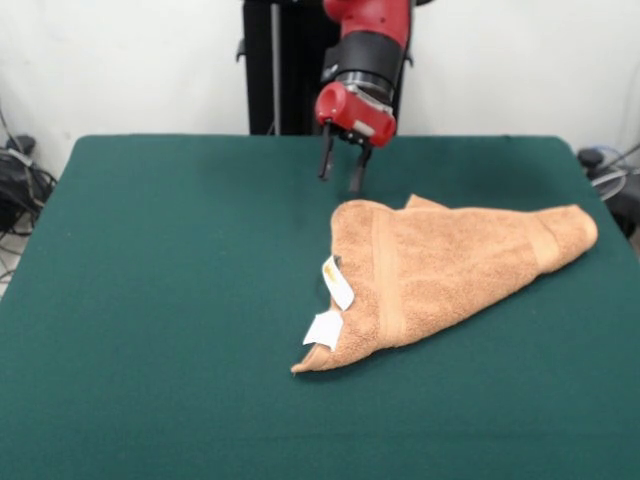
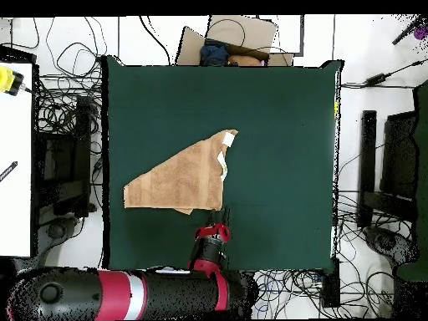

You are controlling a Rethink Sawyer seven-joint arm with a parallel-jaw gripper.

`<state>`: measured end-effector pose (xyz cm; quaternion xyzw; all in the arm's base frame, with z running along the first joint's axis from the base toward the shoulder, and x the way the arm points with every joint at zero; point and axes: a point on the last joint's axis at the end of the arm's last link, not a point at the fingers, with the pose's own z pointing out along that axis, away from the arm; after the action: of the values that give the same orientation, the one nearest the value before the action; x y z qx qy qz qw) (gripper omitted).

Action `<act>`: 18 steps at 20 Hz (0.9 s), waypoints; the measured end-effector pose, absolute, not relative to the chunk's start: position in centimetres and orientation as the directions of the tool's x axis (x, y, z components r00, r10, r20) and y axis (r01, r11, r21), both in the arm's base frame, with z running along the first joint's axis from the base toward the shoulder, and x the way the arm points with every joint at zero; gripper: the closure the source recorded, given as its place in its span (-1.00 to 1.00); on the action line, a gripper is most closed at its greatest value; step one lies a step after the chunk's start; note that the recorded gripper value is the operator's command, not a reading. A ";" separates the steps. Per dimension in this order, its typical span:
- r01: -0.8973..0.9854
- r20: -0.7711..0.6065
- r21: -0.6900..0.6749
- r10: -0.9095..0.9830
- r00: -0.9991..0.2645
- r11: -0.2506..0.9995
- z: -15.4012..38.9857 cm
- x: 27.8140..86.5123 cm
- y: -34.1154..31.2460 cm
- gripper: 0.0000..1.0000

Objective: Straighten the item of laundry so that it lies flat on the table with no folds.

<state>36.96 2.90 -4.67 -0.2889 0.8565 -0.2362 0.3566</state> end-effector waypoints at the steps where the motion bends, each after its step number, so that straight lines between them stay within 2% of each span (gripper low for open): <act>1: -0.325 -0.475 -0.611 -0.663 -0.579 0.722 -4.7 37.0 2.9 -1.00; 18: -0.287 -0.495 -0.615 -0.643 -0.585 0.735 -5.1 37.7 2.8 -1.00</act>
<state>37.70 2.84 -5.15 -0.2714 0.8564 -0.2427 0.3661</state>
